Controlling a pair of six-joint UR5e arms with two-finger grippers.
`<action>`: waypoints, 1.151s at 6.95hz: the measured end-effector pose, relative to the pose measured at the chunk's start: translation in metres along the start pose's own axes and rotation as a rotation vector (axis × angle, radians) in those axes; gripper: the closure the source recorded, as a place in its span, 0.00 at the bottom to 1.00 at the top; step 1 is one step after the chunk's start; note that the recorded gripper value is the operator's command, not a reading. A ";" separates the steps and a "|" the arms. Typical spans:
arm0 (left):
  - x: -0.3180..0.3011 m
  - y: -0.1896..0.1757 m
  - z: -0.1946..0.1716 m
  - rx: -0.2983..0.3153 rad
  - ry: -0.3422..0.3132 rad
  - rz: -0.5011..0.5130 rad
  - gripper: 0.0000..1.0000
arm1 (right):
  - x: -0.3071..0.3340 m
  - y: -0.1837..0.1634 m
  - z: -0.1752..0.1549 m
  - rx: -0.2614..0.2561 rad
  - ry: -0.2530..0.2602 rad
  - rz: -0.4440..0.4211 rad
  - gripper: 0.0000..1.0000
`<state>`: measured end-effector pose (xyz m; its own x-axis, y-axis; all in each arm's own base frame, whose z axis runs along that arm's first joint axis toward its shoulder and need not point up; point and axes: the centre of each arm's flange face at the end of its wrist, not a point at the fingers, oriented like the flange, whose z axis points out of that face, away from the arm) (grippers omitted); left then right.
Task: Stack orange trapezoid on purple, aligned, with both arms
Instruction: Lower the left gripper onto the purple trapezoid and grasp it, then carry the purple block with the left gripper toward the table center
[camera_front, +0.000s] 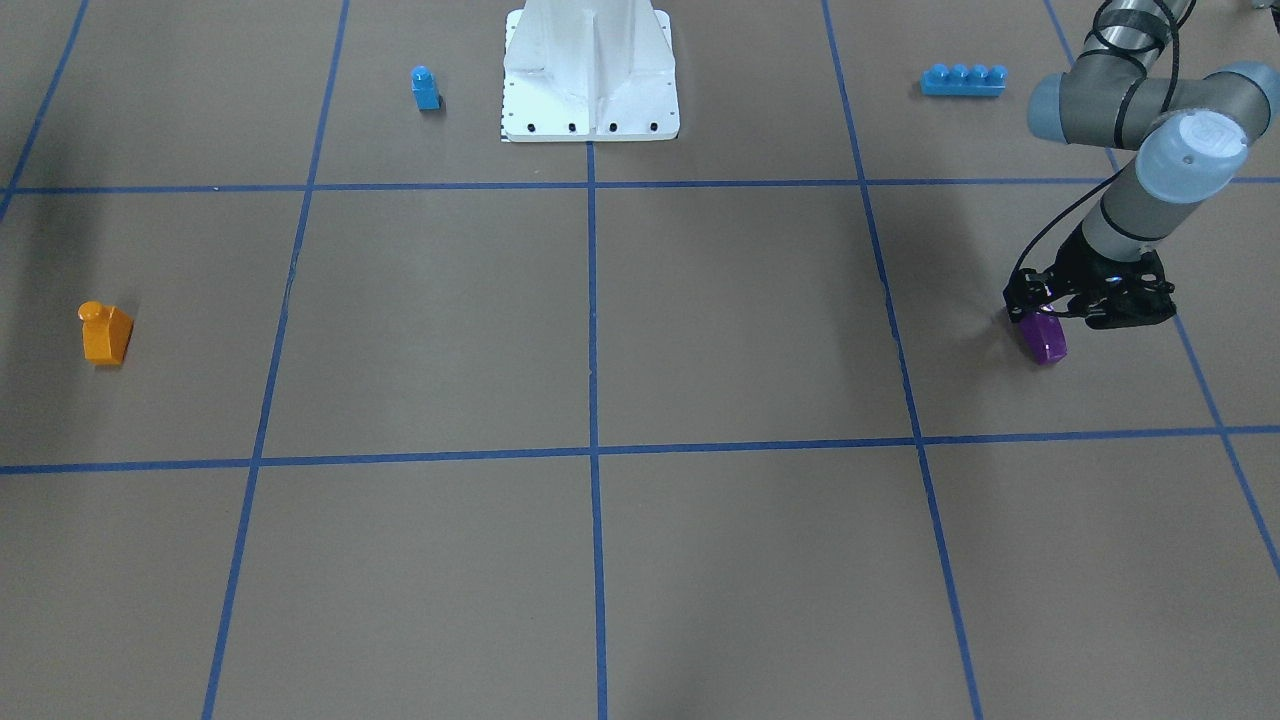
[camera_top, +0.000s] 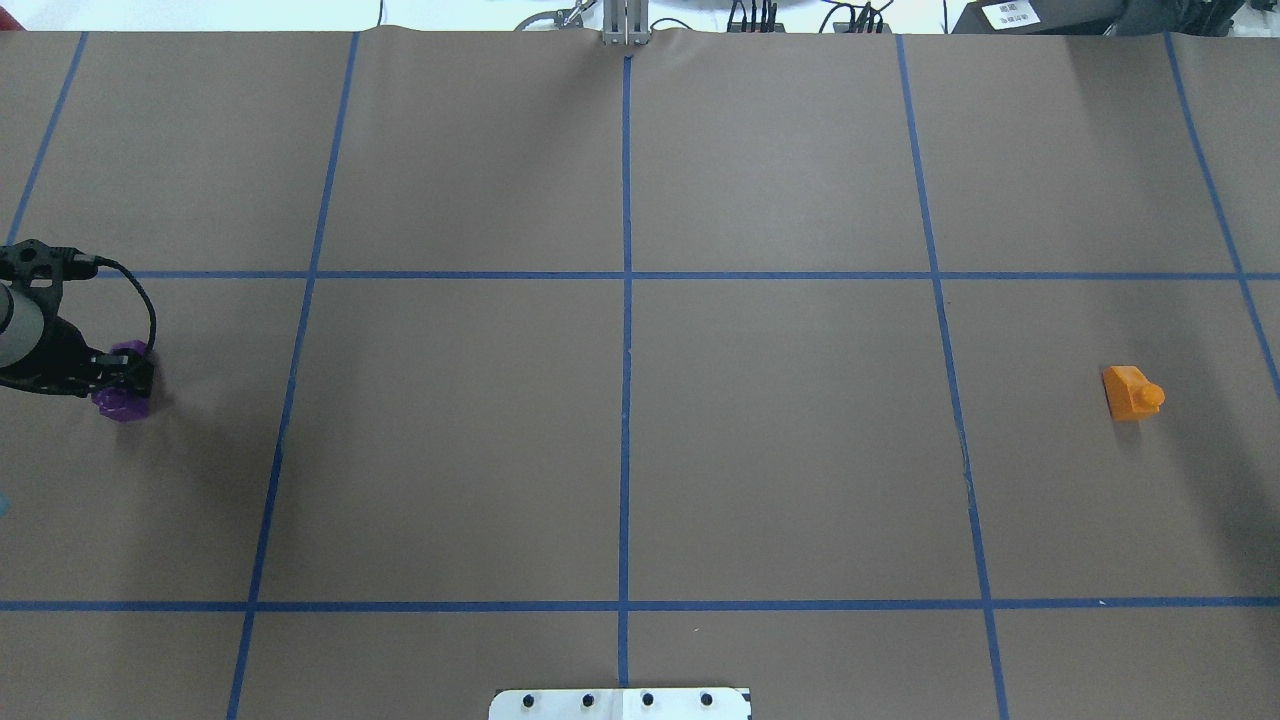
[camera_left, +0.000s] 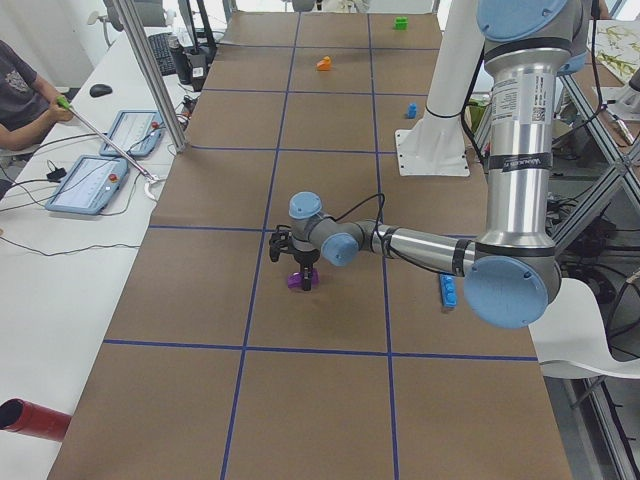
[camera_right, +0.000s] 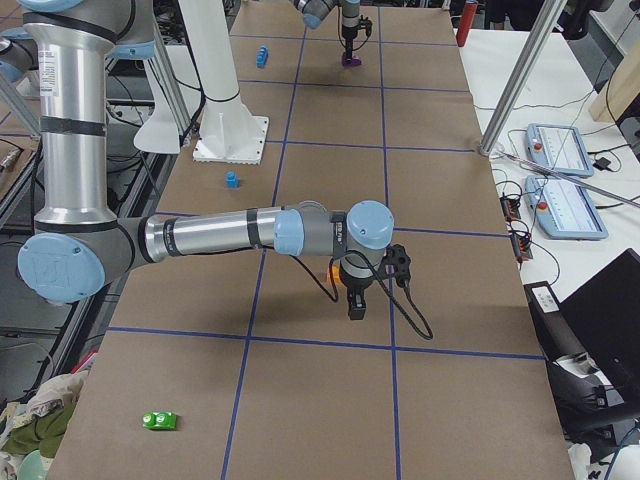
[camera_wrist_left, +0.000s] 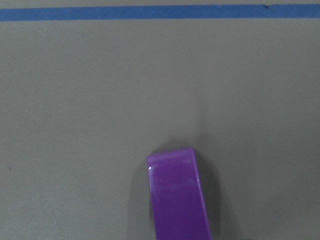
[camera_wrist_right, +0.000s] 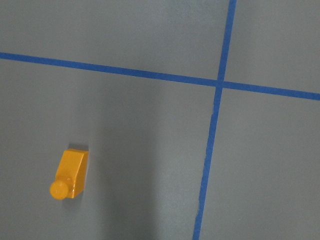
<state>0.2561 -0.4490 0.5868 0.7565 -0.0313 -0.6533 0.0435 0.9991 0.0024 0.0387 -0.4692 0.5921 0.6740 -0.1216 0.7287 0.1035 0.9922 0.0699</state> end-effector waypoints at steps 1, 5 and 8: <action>0.004 -0.001 -0.002 0.000 0.007 0.003 1.00 | 0.000 0.000 0.000 0.000 -0.001 0.000 0.00; 0.070 -0.011 -0.064 0.092 0.115 0.135 1.00 | 0.007 0.001 0.009 -0.016 -0.032 0.033 0.00; 0.229 -0.005 -0.115 0.176 0.265 0.443 1.00 | 0.003 -0.001 0.023 -0.046 -0.034 0.054 0.00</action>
<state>0.3544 -0.4576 0.3498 0.5378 0.4232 -0.7292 -0.1166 0.8939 0.4328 0.0234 -0.4697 0.6101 0.6542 -0.0660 0.7534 0.1015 0.9948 -0.0010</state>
